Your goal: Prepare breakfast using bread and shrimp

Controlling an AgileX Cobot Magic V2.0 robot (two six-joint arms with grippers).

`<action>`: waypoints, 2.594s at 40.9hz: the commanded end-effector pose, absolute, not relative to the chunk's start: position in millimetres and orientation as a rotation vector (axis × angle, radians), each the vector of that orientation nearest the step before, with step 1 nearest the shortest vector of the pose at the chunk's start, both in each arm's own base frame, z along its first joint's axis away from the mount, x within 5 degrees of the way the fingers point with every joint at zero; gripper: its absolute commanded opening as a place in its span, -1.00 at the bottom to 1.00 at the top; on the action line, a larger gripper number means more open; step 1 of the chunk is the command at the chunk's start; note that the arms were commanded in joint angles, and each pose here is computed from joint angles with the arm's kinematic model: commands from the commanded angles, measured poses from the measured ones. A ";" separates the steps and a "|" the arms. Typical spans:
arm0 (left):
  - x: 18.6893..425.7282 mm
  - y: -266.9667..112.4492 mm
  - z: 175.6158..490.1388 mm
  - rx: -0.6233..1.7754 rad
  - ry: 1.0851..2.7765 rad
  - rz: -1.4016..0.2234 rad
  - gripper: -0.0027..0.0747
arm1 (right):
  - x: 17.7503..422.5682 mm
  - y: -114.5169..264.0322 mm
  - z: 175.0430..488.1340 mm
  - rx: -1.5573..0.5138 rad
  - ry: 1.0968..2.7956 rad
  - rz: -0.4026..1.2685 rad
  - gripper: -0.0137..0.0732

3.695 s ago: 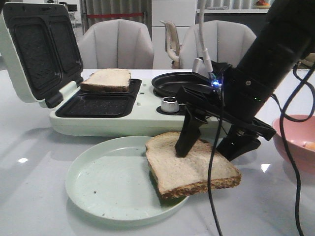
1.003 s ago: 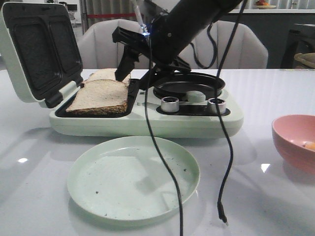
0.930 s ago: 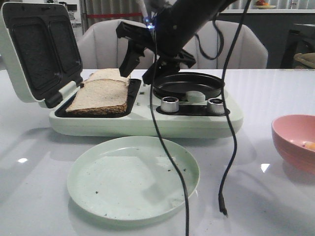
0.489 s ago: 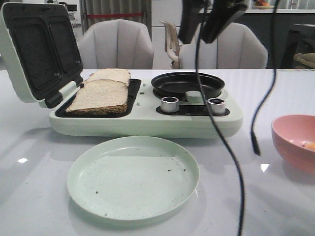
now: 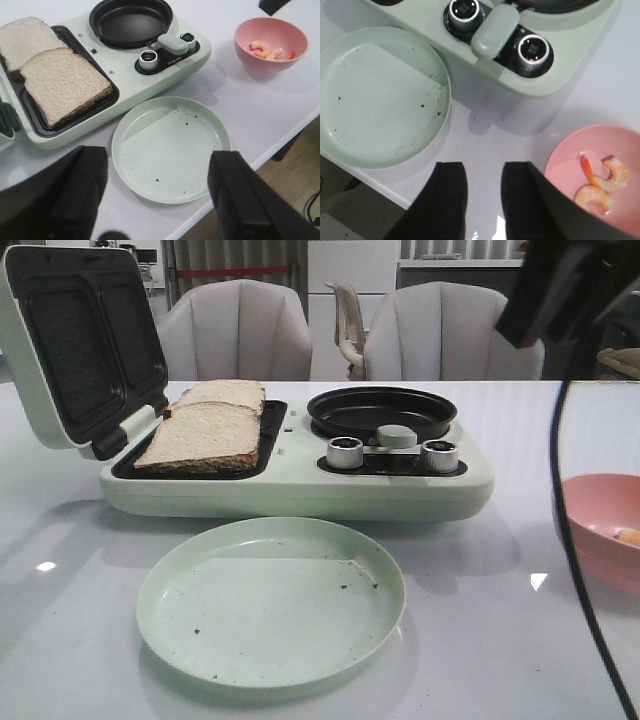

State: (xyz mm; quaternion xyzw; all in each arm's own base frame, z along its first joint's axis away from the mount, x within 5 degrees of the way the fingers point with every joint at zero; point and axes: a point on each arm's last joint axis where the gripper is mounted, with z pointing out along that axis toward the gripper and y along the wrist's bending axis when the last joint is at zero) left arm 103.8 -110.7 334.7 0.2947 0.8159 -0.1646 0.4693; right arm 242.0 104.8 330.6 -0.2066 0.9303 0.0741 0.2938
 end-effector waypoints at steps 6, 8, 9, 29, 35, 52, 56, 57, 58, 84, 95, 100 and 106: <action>103.4 -113.0 349.4 0.715 1.908 -0.451 0.34 | 204.4 87.0 331.5 -0.503 2.304 0.214 0.04; 103.4 -113.0 349.4 0.715 1.908 -0.451 0.34 | 197.6 84.1 329.2 -0.495 2.272 0.218 0.04; 103.4 -113.0 349.4 0.715 1.908 -0.451 0.34 | 194.9 83.0 326.2 -0.493 2.267 0.218 0.04; 109.5 -110.7 359.3 0.716 1.950 -0.336 -0.14 | 181.2 77.7 315.5 -0.482 2.252 0.230 0.04; 121.1 -109.4 366.1 0.703 2.038 -0.160 -0.57 | 181.2 77.7 315.5 -0.482 2.252 0.230 0.04; 185.2 -87.5 358.7 0.491 2.263 0.221 -0.67 | 181.2 77.7 315.5 -0.482 2.252 0.230 0.04; 203.9 -69.0 356.6 0.405 2.336 0.249 -0.67 | 181.2 77.7 315.5 -0.482 2.252 0.230 0.04; 207.5 -64.5 355.9 0.398 2.347 0.253 -0.67 | 181.2 77.7 315.5 -0.482 2.252 0.230 0.04; 211.9 -58.6 355.6 0.363 2.364 0.245 -0.67 | 181.2 77.7 315.5 -0.482 2.252 0.230 0.04; 343.3 28.1 366.7 0.003 2.289 0.027 -0.67 | 181.2 77.7 315.5 -0.482 2.252 0.230 0.04; 408.2 24.5 358.6 -0.081 2.263 -0.159 -0.67 | 181.2 77.7 315.5 -0.482 2.252 0.230 0.04; 421.6 14.3 354.0 -0.053 2.294 -0.327 -0.67 | 181.2 77.7 315.5 -0.482 2.252 0.230 0.04; 423.6 -1.8 359.3 0.039 2.239 -0.533 -0.67 | 181.2 77.7 315.5 -0.482 2.252 0.230 0.04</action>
